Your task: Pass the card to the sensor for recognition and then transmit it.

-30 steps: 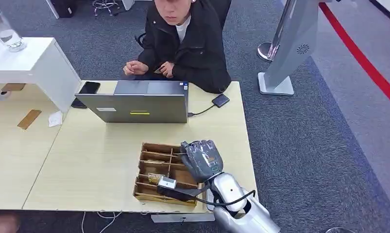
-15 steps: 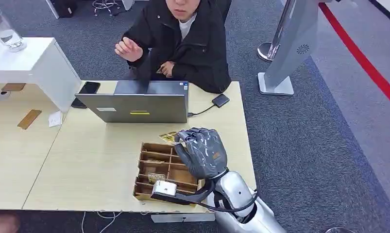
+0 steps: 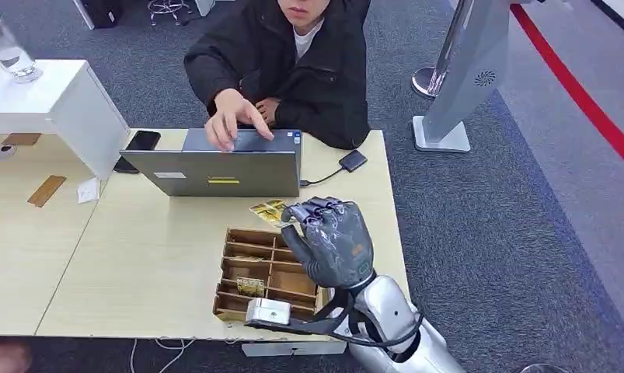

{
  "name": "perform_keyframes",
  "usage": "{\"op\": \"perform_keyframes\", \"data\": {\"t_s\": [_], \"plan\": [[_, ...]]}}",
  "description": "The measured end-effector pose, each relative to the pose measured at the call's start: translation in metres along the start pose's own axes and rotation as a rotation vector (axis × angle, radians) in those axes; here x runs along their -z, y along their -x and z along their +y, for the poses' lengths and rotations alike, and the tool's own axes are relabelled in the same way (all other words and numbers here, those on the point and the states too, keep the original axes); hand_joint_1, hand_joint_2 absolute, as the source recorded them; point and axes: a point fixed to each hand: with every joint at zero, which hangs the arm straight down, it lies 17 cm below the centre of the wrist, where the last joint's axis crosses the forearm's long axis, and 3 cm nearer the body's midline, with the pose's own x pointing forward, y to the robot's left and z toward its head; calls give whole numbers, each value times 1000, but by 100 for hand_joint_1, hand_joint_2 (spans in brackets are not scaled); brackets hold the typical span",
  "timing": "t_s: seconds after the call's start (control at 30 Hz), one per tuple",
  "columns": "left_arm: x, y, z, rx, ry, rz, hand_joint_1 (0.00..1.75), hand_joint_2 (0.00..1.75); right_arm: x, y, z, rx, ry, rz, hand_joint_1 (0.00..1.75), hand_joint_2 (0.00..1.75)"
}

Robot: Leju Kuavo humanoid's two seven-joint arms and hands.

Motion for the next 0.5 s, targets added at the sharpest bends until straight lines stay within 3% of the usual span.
{"op": "perform_keyframes", "data": {"t_s": [0.5], "plan": [[0, 0, 1, 7, -1, -3, 0, 0, 6, -2, -18, 8, 48, -16, 175, 175]]}}
